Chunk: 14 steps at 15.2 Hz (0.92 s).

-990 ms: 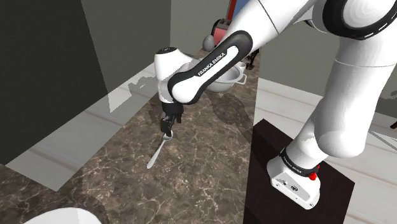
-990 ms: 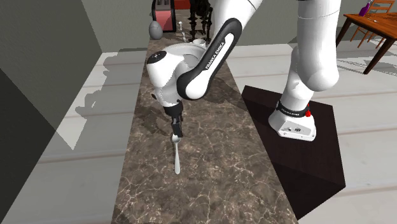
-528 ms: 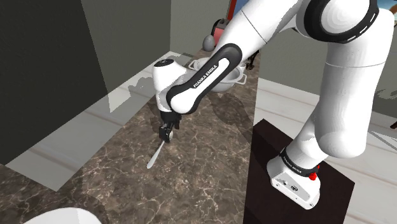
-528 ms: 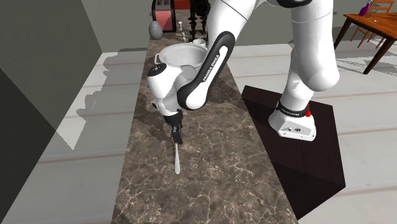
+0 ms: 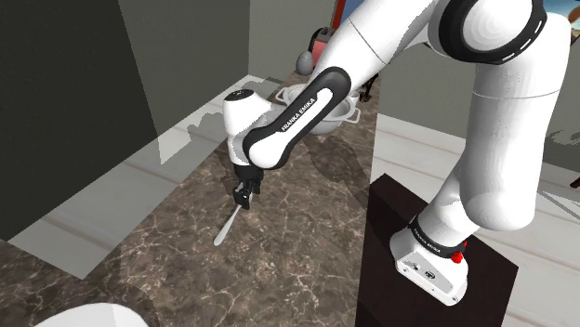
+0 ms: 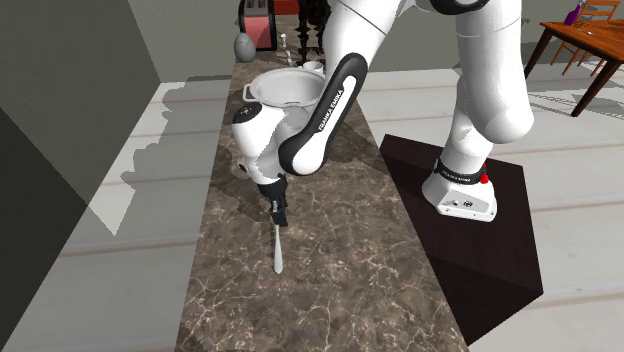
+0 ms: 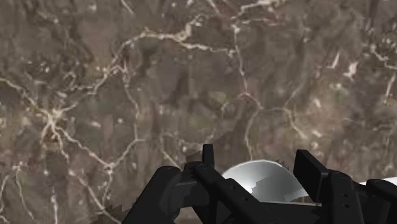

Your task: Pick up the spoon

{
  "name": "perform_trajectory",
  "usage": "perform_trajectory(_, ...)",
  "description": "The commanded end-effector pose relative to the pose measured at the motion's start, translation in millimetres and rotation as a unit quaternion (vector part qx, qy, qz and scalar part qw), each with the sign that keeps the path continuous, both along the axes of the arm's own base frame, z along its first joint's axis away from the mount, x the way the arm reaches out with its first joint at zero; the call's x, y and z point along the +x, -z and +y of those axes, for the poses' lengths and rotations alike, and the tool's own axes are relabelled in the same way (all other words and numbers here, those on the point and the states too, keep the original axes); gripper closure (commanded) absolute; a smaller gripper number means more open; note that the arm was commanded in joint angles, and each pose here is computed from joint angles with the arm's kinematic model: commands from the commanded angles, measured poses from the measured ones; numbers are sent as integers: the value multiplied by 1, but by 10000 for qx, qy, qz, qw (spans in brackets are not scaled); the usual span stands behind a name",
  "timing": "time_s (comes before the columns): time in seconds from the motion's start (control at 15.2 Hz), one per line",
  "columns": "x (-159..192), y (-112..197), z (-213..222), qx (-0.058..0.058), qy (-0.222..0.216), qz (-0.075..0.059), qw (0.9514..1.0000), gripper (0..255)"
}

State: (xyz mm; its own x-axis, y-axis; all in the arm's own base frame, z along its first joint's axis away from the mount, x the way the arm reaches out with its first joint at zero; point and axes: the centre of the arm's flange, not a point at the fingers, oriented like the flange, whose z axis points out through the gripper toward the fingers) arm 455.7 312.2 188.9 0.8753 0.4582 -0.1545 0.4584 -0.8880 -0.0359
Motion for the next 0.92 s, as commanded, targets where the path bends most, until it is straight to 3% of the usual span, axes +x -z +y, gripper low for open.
perform_trajectory(0.0, 0, 0, 0, -1, -1, 4, 10000, 255)
perform_trajectory(0.2, 0, 0, 0, -1, -2, 4, 10000, 255)
perform_trajectory(0.86, 0, -53, 0, -1, -2, 4, 10000, 255)
